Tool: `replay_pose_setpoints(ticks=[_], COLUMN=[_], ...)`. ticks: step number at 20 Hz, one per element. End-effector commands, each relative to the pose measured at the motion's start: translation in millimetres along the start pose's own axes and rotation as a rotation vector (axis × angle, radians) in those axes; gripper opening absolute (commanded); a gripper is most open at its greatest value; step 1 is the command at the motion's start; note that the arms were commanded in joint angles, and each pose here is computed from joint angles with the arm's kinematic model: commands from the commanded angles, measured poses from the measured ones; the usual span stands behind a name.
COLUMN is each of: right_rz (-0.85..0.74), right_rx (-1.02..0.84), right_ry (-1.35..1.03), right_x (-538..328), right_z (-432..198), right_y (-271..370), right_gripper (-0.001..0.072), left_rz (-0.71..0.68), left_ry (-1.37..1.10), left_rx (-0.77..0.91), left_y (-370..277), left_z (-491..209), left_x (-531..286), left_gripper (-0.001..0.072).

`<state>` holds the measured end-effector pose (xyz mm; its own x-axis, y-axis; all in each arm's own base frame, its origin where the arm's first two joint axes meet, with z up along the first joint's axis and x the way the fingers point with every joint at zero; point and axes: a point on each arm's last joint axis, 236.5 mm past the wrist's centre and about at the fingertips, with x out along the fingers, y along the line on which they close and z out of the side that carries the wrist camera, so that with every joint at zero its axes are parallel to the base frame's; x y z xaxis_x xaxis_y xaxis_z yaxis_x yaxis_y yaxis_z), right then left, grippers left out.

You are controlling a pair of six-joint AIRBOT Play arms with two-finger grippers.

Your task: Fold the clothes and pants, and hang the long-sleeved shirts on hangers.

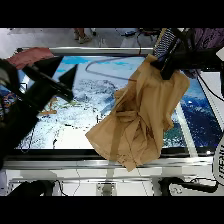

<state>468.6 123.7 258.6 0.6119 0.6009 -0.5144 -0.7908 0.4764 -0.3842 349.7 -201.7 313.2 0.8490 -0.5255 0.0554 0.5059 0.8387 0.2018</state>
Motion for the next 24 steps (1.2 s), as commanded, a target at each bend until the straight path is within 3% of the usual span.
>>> replay_pose_setpoints(ticks=[1, 3, 9, 13, 17, 24], right_rz=[-0.096, -0.089, 0.030, 0.171, 0.210, 0.249], right_rx=[0.015, 0.021, 0.076, 0.089, 0.063, 0.050], right_ry=[-0.038, -0.051, -0.064, -0.118, -0.139, -0.165], right_x=[-15, -21, -20, -23, -16, -15], right_z=[18, 25, 29, 44, 59, 71], right_y=[-16, -11, 16, 50, 67, 81], right_gripper=[0.0024, 0.0024, 0.0025, 0.0025, 0.0025, 0.0025], left_rz=[0.041, 0.025, -0.203, -0.297, -0.415, -0.501], left_ry=[0.405, 0.498, 0.630, 0.663, 0.685, 0.733], left_rx=[-0.361, -0.352, -0.198, -0.165, -0.092, -0.054], left_y=[30, 20, -94, -129, -149, -169], left_z=[-121, -176, -273, -286, -295, -336], left_x=[-15, 5, 92, 130, 132, 127], left_gripper=[0.0490, 0.0550, 0.0550, 0.0550, 0.0547, 0.0502])
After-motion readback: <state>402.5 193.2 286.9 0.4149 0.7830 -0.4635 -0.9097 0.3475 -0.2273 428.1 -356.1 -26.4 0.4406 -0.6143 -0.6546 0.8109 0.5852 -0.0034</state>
